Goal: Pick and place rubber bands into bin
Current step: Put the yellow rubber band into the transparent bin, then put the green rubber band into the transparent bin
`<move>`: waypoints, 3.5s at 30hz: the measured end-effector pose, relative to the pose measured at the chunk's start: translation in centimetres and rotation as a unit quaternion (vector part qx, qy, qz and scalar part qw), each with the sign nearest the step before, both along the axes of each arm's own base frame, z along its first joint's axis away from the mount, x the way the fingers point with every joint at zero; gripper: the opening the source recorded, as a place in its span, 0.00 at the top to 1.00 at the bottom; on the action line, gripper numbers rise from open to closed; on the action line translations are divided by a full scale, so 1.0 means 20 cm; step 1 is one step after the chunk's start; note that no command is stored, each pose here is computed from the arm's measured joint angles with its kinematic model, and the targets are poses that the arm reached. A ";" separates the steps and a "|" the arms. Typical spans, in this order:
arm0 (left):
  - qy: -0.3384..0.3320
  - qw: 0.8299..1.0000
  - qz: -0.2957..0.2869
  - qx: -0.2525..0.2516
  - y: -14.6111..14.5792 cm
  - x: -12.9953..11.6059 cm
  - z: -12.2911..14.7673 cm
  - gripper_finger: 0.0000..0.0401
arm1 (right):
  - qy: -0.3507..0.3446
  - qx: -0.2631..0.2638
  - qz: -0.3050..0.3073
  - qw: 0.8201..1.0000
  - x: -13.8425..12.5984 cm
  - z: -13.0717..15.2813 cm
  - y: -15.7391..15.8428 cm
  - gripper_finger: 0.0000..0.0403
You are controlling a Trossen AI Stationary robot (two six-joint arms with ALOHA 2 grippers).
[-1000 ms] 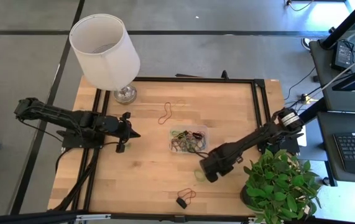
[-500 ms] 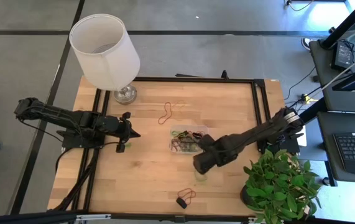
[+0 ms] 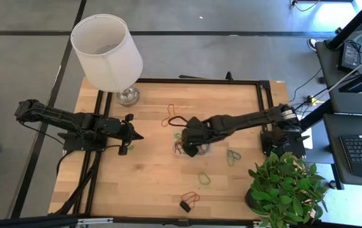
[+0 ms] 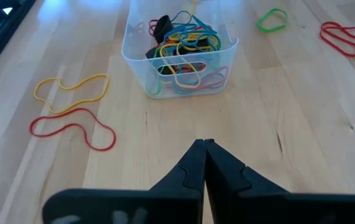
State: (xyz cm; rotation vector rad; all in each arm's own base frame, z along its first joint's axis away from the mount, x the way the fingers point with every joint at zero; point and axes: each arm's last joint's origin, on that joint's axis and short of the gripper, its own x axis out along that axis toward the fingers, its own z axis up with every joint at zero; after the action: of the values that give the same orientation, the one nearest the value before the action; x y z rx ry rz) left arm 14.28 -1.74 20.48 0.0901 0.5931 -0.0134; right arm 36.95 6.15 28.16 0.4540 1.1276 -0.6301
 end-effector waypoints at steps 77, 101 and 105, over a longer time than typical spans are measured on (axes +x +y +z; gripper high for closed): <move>0.276 0.946 0.137 -0.105 -0.02 0.05 -0.21 0.50 | -0.209 0.096 0.013 0.973 -0.97 -0.41 -0.08 0.81; 0.375 0.918 0.122 -0.032 -0.20 0.30 -0.25 0.99 | -0.195 0.048 0.098 0.975 -0.97 -0.41 -0.08 0.81; 0.321 0.939 0.125 -0.013 -0.22 0.42 -0.05 0.99 | -0.195 0.048 0.098 0.975 -0.97 -0.41 -0.08 0.81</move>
State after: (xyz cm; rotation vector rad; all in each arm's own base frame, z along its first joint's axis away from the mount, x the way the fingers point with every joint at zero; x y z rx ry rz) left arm 22.65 -6.08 19.54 -0.0201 1.2563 0.2048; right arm 17.47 4.53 19.97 0.5163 0.8173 -0.2966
